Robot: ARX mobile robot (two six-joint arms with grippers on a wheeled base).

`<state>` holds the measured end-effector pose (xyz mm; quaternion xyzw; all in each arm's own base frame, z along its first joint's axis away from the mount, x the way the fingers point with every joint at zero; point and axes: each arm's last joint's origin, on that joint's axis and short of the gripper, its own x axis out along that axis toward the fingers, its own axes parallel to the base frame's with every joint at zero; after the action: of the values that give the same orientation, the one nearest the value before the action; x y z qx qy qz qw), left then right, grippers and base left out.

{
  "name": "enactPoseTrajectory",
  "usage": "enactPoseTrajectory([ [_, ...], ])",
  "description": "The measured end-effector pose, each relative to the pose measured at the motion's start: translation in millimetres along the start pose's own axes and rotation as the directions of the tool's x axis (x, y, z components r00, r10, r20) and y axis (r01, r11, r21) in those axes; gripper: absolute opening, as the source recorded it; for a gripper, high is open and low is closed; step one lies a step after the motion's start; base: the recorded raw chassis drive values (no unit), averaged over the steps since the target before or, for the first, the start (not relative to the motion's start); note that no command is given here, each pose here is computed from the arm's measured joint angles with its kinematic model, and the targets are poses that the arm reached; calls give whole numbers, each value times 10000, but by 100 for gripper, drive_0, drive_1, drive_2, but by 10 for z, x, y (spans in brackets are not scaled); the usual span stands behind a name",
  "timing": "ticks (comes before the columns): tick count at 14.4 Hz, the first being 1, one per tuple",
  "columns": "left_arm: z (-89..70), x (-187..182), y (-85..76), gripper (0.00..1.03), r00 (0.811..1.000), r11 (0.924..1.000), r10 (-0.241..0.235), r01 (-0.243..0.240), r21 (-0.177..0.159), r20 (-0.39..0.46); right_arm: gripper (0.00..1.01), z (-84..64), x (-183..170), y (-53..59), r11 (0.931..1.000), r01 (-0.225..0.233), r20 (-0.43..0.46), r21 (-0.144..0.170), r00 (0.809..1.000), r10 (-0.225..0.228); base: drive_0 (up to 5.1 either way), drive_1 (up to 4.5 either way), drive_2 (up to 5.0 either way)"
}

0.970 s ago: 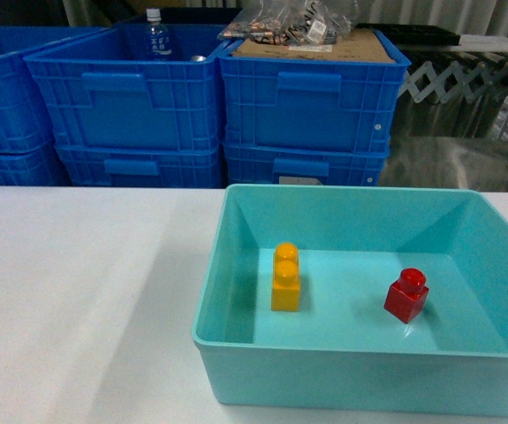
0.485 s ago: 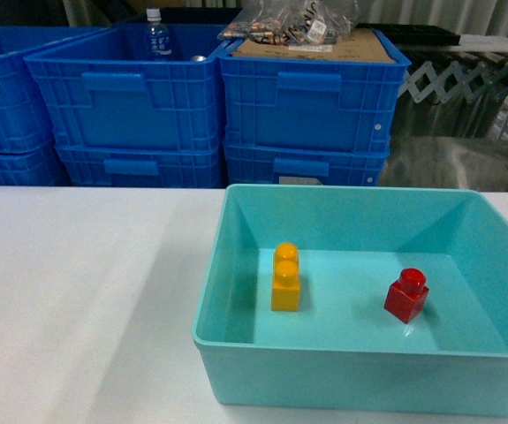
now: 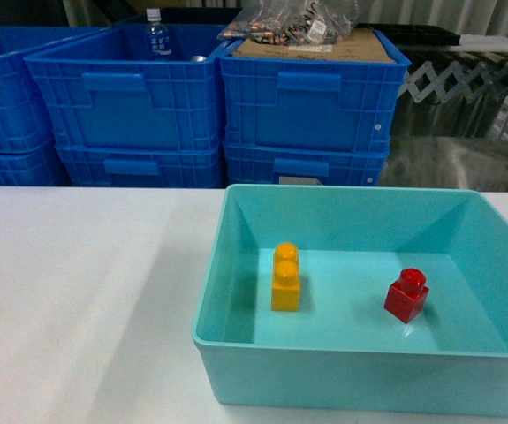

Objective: Pick red block from blue box to shelf

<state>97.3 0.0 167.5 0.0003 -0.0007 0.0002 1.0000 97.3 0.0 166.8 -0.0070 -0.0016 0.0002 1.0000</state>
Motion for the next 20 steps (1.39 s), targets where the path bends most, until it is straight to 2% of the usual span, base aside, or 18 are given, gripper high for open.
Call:
enactPoseTrajectory([
  [13,0,0,0,98,10000,10000,0,0,-4,0,98,0,0,0,10000,4,0,0,10000,-4,0,0,0],
  [14,0,0,0,98,10000,10000,0,0,-4,0,98,-16,0,1,9999,-125,-345,-52,9993,123,0,0,0],
  [15,1,0,0,98,10000,10000,0,0,-4,8,98,-16,107,27,9984,-437,-1973,-353,9797,359,0,0,0],
  [17,0,0,0,98,10000,10000,0,0,-4,4,98,161,281,107,9958,-822,-2240,-413,9720,710,0,0,0],
  [18,1,0,0,98,10000,10000,-4,4,0,8,98,282,485,194,9931,-1139,-2483,-265,9631,1038,0,0,0],
  [19,0,0,0,98,10000,10000,0,0,0,4,98,327,695,266,9902,-1394,-2857,111,9485,1368,0,0,0],
  [20,1,0,0,98,10000,10000,11,-11,-4,11,98,344,904,338,9883,-1484,-3218,349,9346,1517,0,0,0],
])
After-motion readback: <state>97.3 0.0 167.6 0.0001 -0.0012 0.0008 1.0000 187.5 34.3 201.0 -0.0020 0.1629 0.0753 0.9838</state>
